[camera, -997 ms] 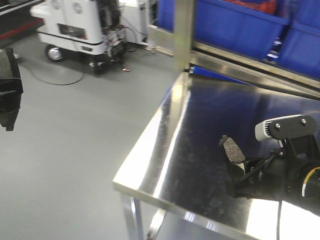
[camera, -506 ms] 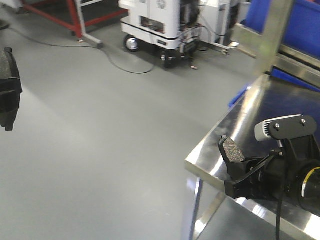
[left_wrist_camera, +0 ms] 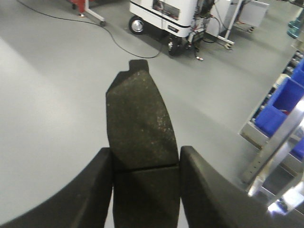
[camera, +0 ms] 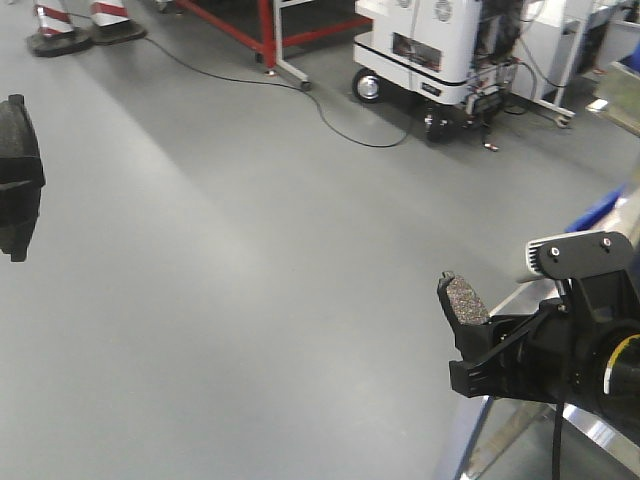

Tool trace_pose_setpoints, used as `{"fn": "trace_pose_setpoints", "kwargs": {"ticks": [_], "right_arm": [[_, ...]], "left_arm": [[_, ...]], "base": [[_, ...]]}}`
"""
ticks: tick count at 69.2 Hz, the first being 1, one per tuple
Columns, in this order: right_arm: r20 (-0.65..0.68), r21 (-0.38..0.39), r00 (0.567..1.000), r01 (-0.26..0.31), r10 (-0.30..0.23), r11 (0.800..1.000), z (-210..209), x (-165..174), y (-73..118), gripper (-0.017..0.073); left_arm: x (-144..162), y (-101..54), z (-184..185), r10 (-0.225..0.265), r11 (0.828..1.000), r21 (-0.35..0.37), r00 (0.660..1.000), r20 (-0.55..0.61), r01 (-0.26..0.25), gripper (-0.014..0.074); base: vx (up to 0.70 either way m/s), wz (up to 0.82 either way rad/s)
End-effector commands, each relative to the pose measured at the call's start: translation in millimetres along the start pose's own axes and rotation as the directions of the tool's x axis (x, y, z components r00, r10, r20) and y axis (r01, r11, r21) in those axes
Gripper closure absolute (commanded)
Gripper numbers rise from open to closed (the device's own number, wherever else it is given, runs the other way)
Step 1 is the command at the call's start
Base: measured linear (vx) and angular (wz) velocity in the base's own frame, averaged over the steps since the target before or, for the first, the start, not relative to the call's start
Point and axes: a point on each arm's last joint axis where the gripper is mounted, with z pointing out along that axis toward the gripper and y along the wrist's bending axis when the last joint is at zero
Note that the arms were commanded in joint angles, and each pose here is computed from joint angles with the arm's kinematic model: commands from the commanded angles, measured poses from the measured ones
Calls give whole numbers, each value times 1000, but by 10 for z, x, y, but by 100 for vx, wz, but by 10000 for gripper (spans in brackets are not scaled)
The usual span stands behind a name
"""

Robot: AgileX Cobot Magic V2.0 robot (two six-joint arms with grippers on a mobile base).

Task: Move and align brake pads A on conveyor
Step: 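Back the base away from the table and turn around, then drive along the yellow line toward the striped cones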

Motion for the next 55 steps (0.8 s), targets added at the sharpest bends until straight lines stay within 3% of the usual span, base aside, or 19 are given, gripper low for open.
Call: {"fn": "trace_pose_setpoints", "kwargs": {"ticks": [1,55], "right_arm": [[120,-27,993,18,-14,999,-79,-171,35,463],[117,-26,993,18,-14,1000,-79,-168,35,463]], "left_arm": [[-146,-53,-83,3,999,53,994,111,-9,395],[-146,-53,-83,3,999,53,994,111,-9,395]], "base": [[3,34],[10,41]]}}
